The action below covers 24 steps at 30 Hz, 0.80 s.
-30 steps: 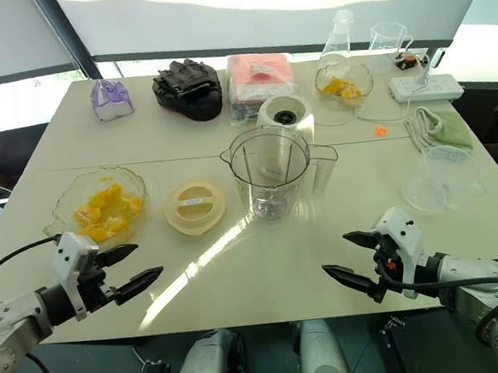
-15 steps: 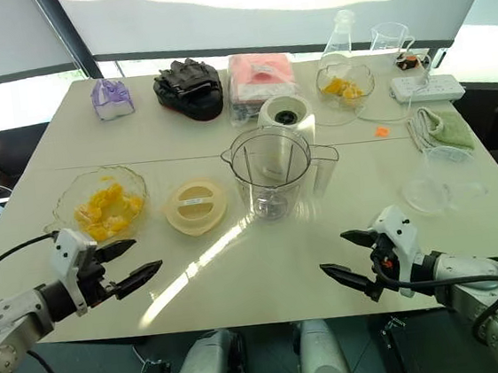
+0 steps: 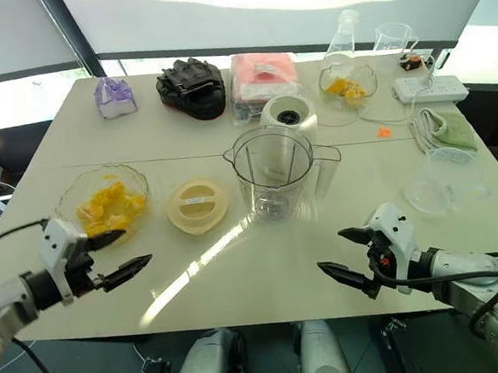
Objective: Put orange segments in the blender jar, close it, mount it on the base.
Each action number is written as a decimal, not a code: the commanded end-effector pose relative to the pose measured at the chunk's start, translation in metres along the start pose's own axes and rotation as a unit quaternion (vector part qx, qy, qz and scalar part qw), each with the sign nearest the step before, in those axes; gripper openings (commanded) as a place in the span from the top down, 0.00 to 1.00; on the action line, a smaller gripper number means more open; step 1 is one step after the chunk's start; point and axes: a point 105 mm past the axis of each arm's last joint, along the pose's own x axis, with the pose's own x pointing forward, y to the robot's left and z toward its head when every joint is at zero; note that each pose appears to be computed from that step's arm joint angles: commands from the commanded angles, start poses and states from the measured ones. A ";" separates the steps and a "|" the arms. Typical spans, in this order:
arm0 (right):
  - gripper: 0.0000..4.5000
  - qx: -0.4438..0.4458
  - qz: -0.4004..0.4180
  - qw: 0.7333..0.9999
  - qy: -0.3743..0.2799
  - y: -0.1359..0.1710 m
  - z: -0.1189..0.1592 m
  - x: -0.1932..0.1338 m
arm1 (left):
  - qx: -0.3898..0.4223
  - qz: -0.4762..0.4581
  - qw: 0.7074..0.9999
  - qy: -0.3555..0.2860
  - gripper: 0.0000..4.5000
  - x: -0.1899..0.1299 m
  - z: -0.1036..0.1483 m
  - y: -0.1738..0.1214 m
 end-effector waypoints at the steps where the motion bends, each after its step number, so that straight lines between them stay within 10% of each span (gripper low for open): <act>1: 0.02 -0.055 0.015 0.998 -0.030 0.006 0.041 -0.019 | 0.073 -0.043 0.996 0.016 0.00 -0.006 0.029 0.020; 15: 0.02 -0.106 0.071 0.989 -0.081 0.046 0.090 -0.004 | 0.393 -0.082 0.896 0.188 0.00 0.009 0.026 0.123; 24: 0.02 -0.086 0.068 0.990 -0.092 0.061 0.084 0.010 | 0.368 -0.100 0.899 0.215 0.00 0.049 -0.002 0.121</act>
